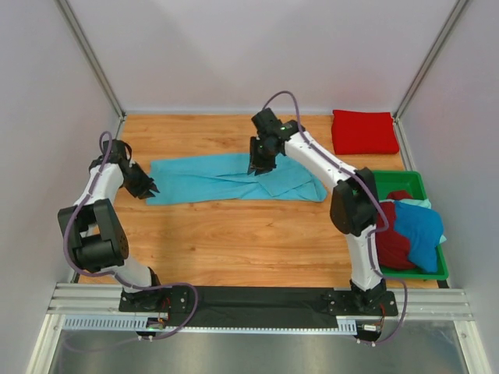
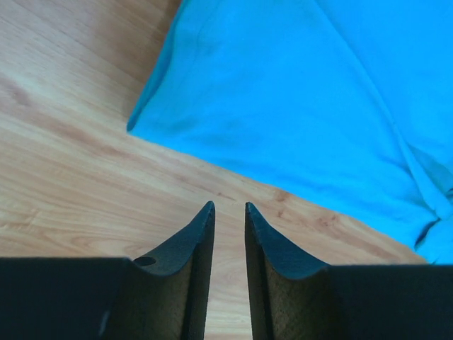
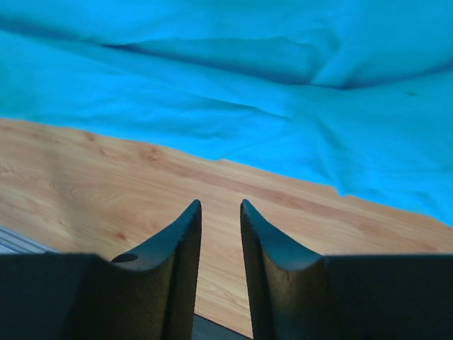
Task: Fold and stack the t-shirts
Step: Fold the tshirt
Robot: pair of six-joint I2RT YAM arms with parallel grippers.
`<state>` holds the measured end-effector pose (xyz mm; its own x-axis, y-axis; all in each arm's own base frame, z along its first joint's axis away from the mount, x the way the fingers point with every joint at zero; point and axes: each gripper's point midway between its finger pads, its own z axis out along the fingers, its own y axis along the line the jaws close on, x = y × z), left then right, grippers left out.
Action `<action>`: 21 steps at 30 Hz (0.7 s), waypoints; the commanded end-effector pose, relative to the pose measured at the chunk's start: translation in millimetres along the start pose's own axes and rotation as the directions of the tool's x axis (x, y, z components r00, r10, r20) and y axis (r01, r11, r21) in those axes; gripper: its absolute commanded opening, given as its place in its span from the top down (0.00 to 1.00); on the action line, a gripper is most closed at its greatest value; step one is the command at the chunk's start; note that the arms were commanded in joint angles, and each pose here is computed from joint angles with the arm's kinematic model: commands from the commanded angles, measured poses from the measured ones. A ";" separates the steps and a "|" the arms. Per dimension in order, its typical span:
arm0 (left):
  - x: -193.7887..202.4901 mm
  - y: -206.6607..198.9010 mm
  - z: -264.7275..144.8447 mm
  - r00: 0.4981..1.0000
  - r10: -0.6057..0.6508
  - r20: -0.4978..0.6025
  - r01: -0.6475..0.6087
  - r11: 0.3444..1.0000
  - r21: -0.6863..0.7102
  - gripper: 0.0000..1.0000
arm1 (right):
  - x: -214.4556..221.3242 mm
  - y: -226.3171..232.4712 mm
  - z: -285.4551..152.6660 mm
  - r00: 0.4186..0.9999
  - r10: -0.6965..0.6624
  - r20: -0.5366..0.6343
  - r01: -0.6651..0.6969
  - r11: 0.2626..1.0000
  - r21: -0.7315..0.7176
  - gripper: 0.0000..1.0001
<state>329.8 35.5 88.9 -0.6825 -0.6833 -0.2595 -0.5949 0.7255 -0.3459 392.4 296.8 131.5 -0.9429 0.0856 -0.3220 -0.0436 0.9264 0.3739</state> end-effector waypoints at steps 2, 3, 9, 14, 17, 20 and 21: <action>-5.9 -13.7 11.1 1.000 0.025 0.004 -0.025 0.997 0.076 0.69 | -6.9 9.3 23.4 0.999 0.032 0.011 -0.032 0.998 0.055 0.86; -8.0 -12.8 14.2 1.000 0.027 -0.004 -0.026 0.998 0.065 0.69 | -5.9 12.4 26.9 0.999 0.046 0.008 -0.046 0.998 0.046 0.88; -14.9 -3.4 10.4 0.999 0.045 0.009 -0.045 0.999 -0.001 0.64 | 9.8 14.4 42.0 0.999 0.044 -0.023 -0.043 0.998 0.050 0.86; -29.3 13.7 2.7 0.996 0.072 0.049 -0.070 0.996 -0.055 0.52 | 21.2 14.1 50.5 0.998 0.008 -0.066 -0.007 1.000 0.024 0.70; -37.3 25.8 8.5 0.994 0.100 0.038 -0.098 0.993 -0.064 0.50 | 22.4 15.8 54.0 0.997 -0.014 -0.077 0.015 1.000 0.013 0.68; -44.9 35.7 18.0 0.989 0.151 0.007 -0.150 0.985 -0.082 0.52 | 20.1 16.3 53.5 0.997 -0.026 -0.070 0.027 1.000 0.012 0.68; -46.3 34.7 22.5 0.987 0.163 -0.004 -0.163 0.984 -0.067 0.52 | 21.3 18.0 53.3 0.997 -0.035 -0.075 0.035 0.999 0.003 0.68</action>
<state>343.4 78.5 72.8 -0.7189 -0.6317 -0.2899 -0.5736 0.7748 -0.2659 386.3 326.0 82.5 -0.9677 0.0625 -0.2441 -0.0251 0.9400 0.3402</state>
